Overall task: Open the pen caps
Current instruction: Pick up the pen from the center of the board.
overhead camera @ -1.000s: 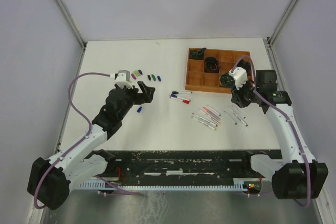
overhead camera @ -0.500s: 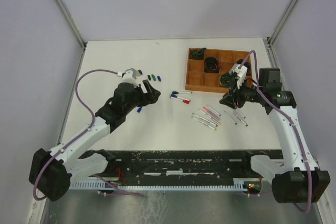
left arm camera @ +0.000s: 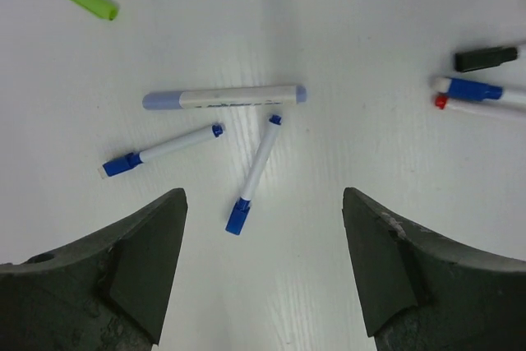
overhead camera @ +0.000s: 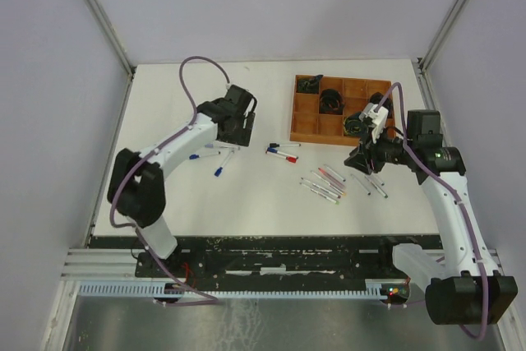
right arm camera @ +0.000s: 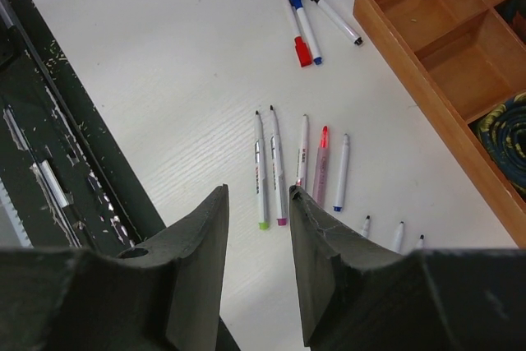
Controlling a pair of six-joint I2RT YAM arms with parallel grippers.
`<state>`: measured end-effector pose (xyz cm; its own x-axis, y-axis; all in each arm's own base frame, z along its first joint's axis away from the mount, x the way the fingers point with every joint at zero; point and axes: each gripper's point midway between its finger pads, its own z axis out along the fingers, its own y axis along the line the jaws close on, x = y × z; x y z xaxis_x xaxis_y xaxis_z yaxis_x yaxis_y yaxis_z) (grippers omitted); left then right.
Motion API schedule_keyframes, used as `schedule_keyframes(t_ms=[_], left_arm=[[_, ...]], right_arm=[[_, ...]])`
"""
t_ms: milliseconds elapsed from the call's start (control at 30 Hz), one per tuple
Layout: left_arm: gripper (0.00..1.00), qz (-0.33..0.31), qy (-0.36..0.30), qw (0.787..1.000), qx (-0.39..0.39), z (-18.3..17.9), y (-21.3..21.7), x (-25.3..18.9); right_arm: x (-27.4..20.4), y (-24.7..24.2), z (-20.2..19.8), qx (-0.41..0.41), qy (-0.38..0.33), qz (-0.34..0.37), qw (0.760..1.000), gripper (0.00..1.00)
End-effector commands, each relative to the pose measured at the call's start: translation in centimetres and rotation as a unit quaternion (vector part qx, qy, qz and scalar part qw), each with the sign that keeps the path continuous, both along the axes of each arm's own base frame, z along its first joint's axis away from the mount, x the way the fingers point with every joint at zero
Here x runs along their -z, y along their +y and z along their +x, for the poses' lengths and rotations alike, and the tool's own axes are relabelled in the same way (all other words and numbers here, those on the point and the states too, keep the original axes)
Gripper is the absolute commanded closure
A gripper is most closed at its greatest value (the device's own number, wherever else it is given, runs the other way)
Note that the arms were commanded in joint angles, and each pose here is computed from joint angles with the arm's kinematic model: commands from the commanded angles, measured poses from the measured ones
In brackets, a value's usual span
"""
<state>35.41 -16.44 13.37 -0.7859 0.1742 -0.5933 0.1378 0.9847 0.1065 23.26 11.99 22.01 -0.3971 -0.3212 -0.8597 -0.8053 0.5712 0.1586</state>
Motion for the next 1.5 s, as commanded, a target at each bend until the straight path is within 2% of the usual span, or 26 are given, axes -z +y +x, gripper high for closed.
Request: schedule_keyframes(t_ms=[0,167,400,967,1200,1467], left_arm=[[0.17,0.103,0.073,0.991,0.054,-0.6,2.0,1.1],[0.28,0.088,0.125,0.984,0.096,-0.7,1.2,3.7],[0.34,0.069,0.166,0.975,0.131,-1.3,1.0,6.1],[0.47,0.070,0.187,0.971,0.131,-1.2,2.1,8.9],[0.57,0.037,0.212,0.969,0.124,-1.1,2.6,10.2],[0.58,0.023,0.220,0.967,0.126,-1.2,2.6,10.5]], right_arm=[[-0.2,-0.1,0.3,0.002,-0.017,-0.004,1.000,0.57],[-0.1,-0.3,0.4,0.006,-0.018,-0.010,1.000,0.56],[0.3,-0.4,0.6,0.007,-0.012,-0.013,1.000,0.56],[0.8,-0.4,0.5,0.004,-0.007,-0.016,1.000,0.56],[0.8,-0.4,0.4,0.003,-0.008,-0.016,1.000,0.56],[0.7,-0.4,0.4,0.002,-0.009,-0.017,1.000,0.55]])
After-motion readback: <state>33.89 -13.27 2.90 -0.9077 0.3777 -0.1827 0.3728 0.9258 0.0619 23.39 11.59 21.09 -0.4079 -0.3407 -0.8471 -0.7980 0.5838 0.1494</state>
